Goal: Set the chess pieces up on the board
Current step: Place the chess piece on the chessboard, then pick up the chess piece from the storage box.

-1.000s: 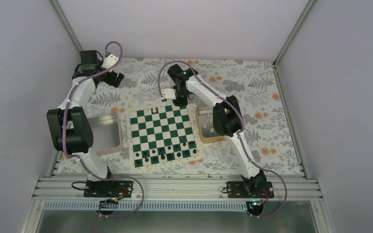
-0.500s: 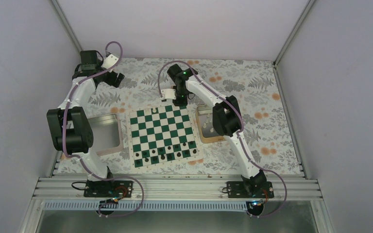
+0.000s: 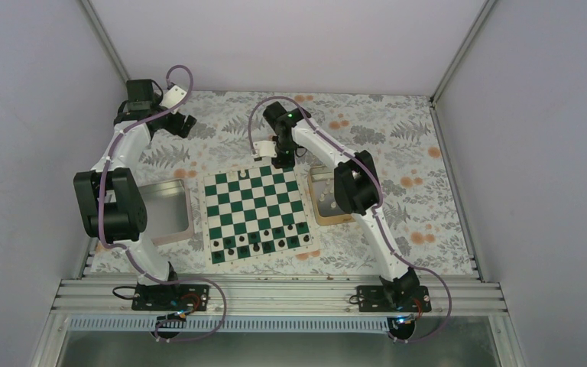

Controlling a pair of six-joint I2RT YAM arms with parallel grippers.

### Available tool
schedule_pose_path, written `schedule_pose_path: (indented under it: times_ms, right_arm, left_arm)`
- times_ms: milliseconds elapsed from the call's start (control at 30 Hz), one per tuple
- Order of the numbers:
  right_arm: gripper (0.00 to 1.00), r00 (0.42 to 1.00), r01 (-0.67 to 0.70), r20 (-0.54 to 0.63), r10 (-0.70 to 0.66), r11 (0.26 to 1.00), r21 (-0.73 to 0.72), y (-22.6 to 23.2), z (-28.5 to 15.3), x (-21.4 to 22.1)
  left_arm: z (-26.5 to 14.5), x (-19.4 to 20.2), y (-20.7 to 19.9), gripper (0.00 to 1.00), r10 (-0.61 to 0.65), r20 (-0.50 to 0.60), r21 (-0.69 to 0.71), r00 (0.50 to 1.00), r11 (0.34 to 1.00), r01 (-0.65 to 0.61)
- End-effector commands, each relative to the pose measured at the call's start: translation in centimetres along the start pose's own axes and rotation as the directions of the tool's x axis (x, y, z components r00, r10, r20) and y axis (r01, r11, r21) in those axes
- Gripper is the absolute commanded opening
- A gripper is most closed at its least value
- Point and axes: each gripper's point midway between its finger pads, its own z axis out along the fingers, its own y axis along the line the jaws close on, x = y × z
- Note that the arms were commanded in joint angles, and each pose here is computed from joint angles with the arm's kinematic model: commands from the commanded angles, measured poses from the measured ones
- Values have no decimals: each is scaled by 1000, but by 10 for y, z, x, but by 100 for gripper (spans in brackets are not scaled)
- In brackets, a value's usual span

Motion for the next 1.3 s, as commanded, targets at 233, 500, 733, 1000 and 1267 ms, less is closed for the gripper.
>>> schedule_pose_path:
  times_ms: [233, 500, 733, 1000, 1267]
  right_arm:
    - [22, 1000, -3, 12, 3, 1000, 24, -8, -3, 1]
    - [24, 996, -85, 38, 81, 992, 93, -20, -60, 16]
    - [26, 961, -271, 82, 265, 959, 79, -8, -123, 93]
    - [22, 915, -403, 19, 402, 915, 22, 35, -128, 151]
    - [20, 896, -444, -17, 444, 896, 23, 53, -104, 179]
  left_arm:
    - [10, 9, -11, 100, -11, -15, 50, 1000, 999, 11]
    - [5, -1, -11, 100, -4, 3, 48, 1000, 999, 4]
    - [10, -14, -18, 100, 9, 6, 61, 1000, 998, -10]
    - [24, -28, -38, 100, 32, 4, 68, 999, 997, -32]
    - [29, -45, -50, 100, 34, 17, 67, 999, 997, -36]
